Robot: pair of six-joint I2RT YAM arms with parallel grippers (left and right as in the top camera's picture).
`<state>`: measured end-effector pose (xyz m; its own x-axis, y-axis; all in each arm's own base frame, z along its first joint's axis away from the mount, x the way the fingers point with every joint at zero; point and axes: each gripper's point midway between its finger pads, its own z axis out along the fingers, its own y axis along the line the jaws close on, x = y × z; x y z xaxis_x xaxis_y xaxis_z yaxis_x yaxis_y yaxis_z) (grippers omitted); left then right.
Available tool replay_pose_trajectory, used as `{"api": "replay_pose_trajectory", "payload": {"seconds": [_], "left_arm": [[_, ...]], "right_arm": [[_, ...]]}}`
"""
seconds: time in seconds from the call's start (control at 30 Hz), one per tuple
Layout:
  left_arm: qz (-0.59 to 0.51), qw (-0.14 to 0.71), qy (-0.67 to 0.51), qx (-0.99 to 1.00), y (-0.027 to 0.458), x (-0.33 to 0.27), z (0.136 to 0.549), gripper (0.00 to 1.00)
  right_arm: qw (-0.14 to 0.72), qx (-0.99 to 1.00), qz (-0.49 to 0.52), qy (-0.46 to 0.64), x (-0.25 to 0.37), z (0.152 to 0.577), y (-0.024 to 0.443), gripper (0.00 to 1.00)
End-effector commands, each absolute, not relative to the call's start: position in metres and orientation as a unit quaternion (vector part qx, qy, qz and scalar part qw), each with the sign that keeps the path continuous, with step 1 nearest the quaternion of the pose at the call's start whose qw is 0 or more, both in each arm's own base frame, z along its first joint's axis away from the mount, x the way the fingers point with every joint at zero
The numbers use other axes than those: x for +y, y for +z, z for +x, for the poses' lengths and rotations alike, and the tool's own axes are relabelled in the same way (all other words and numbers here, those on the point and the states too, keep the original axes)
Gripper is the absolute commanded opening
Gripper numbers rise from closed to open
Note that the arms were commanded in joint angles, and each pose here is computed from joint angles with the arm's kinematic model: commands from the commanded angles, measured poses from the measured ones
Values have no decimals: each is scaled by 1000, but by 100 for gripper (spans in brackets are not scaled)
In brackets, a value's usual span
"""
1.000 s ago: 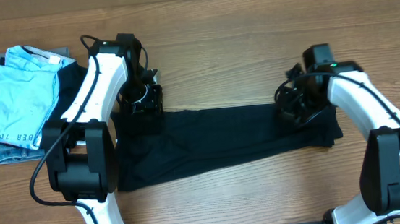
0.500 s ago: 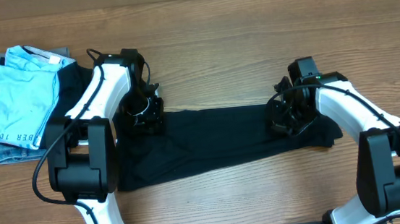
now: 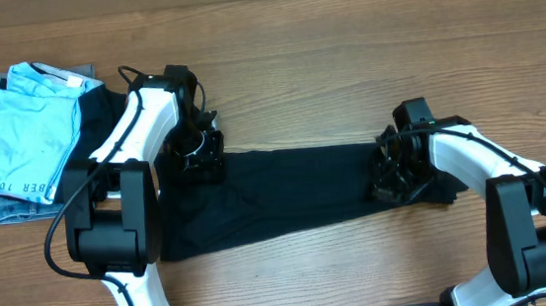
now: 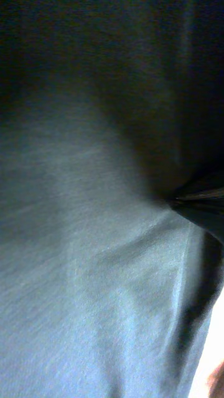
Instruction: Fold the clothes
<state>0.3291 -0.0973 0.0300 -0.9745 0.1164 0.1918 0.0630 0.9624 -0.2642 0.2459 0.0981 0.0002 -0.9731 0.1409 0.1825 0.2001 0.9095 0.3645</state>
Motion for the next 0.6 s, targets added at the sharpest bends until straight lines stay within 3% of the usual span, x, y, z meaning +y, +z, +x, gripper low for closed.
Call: {"api": "replay_pose_trajectory", "payload": {"seconds": [0.0,0.17,0.4,0.57], "left_arm": [[-35,105,137,-984,32,-100,327,36],[-35,104,137,-984,32,-101,327,37],[-36,103,137,-985,32,-101,328,37],[-37,101,128,-986,31,-98,328,37]], "right_arm": [[130,-974,-100,-154,86,216,-3,4],[164,-974,-134,-75,62,196,-4,4],[135,-980,-131,-68,60,219,7,4],[123,-981,-150,-3,39,231,23,4]]}}
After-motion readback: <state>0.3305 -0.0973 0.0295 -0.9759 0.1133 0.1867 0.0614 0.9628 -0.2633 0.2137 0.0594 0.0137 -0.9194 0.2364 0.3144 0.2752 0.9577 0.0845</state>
